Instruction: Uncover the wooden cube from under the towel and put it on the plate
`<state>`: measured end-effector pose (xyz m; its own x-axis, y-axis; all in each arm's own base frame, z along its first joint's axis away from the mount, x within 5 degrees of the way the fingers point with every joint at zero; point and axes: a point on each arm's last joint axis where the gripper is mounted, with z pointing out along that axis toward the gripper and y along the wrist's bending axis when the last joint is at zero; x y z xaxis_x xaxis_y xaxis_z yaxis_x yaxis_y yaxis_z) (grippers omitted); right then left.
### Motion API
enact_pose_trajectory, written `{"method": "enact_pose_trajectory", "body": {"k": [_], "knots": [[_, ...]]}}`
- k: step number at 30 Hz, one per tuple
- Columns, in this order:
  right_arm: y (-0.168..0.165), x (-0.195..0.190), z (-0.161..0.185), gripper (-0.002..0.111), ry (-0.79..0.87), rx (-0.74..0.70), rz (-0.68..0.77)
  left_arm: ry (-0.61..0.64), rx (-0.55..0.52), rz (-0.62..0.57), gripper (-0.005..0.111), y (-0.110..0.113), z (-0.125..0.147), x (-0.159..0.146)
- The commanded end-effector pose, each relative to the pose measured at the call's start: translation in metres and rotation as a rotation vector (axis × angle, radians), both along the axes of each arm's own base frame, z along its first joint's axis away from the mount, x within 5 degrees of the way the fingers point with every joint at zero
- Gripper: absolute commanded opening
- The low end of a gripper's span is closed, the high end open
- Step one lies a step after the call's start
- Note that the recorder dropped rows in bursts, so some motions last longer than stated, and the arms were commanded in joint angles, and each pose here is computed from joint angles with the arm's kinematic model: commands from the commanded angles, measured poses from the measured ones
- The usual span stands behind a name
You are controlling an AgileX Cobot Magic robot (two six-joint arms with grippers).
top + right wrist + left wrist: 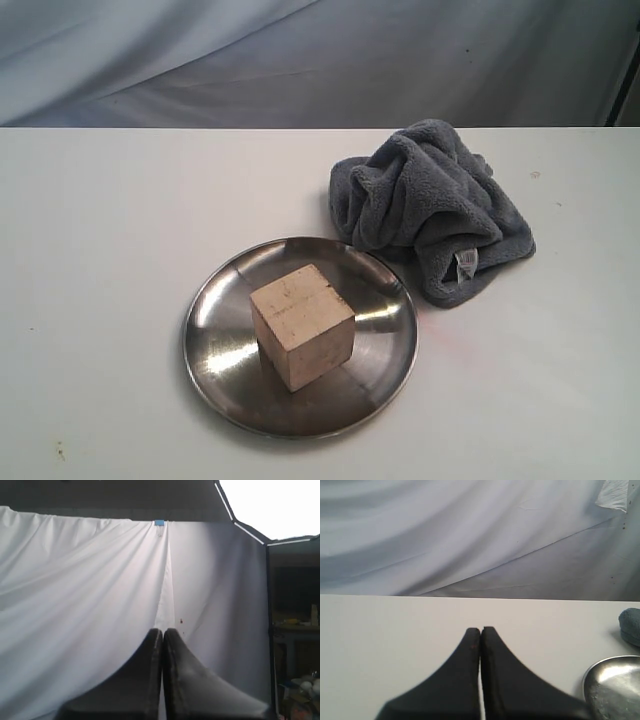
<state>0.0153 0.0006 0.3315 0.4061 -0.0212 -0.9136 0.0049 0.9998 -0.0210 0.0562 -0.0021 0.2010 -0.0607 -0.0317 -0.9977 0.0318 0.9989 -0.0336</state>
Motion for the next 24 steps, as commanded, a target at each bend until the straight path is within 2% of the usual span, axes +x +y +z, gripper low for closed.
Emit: {"method": "enact_pose_trajectory", "body": {"k": [1,4,8,15,17,24], "knots": [[0.001,0.004,-0.011,0.000,0.092,-0.012,-0.003,-0.001,-0.001,0.000,0.001,0.000,-0.001,0.000],[0.001,0.008,-0.019,0.000,0.140,0.001,0.006,-0.001,-0.001,0.000,0.001,0.000,-0.001,0.000],[0.001,0.022,-0.053,0.000,0.251,-0.001,0.007,-0.001,-0.001,0.000,0.001,0.000,-0.001,0.000],[0.000,0.041,-0.120,0.000,0.377,0.177,0.035,-0.001,-0.001,0.000,0.001,0.000,-0.001,0.000],[-0.001,0.041,-0.121,0.000,0.359,0.172,0.032,-0.001,-0.001,0.000,0.001,0.000,-0.001,0.000],[-0.001,0.041,-0.122,0.000,0.374,0.007,-0.012,-0.001,-0.001,0.000,0.001,0.000,-0.001,0.000]]}}
